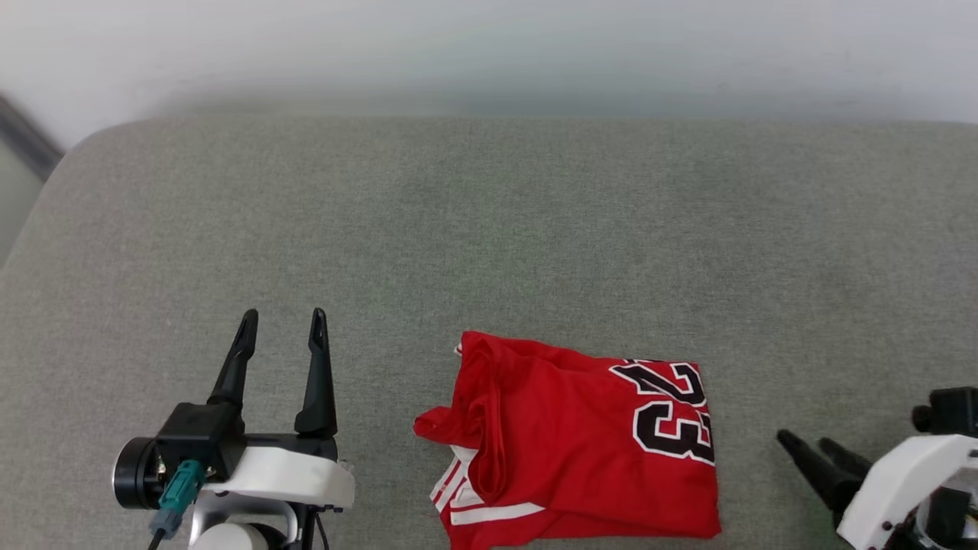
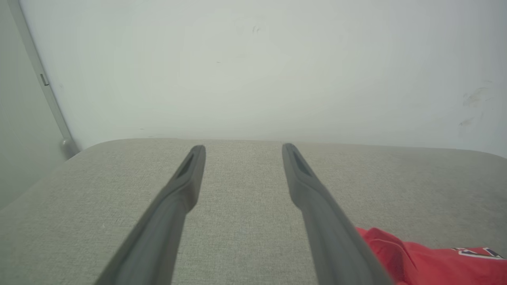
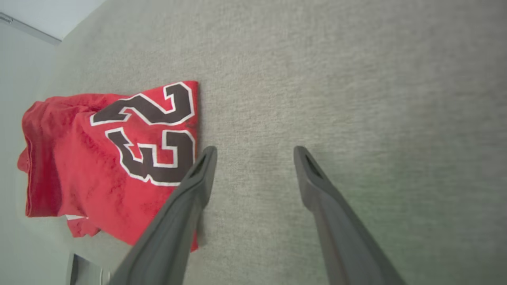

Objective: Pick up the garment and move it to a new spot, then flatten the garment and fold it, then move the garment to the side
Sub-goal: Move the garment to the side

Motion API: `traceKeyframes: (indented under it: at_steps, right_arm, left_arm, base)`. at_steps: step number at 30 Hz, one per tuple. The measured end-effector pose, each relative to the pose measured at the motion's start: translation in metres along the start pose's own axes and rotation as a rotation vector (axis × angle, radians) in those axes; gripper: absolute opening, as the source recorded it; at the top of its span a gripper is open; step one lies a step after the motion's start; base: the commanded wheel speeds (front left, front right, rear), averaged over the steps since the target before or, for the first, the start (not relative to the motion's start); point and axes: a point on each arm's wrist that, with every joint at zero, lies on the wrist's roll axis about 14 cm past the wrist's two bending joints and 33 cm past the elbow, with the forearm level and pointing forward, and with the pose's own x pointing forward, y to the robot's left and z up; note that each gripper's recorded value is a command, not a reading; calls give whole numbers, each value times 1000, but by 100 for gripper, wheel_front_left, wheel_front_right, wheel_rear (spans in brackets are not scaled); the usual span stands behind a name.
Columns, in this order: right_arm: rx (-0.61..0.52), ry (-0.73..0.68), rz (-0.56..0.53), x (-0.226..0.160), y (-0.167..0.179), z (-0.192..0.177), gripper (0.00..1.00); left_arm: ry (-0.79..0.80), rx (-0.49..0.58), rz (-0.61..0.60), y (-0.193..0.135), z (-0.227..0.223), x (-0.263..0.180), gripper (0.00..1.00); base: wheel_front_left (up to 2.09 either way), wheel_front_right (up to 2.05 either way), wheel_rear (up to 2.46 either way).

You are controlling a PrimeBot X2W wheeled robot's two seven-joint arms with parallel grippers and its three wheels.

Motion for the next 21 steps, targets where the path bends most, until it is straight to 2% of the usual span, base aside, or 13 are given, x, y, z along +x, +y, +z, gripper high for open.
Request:
traceKeyframes:
  at_steps: [3, 9, 14, 15, 16, 17, 21]
  right_arm:
    - [36, 111, 66, 19, 19, -22, 100]
    - [95, 219, 193, 51, 59, -42, 100]
    - [101, 304, 235, 62, 71, -58, 100]
    - [109, 312, 247, 63, 74, -59, 65]
    - [105, 320, 253, 64, 77, -60, 25]
    - [105, 322, 259, 65, 79, -61, 0]
    - [85, 312, 275, 64, 84, -62, 0]
  left_arm:
    - [6, -3, 11, 2, -4, 4, 100]
    - [27, 7, 23, 8, -14, 11, 100]
    - [37, 13, 30, 11, -20, 14, 100]
    - [39, 15, 30, 10, -21, 14, 100]
    - [40, 15, 32, 10, -21, 14, 100]
    - [41, 15, 31, 10, -22, 14, 100]
    - [33, 18, 33, 11, -19, 13, 100]
  base:
    - [0, 0, 0]
    - [0, 0, 0]
    - [0, 0, 0]
    - [0, 0, 0]
    - [0, 0, 0]
    - [0, 0, 0]
    - [0, 0, 0]
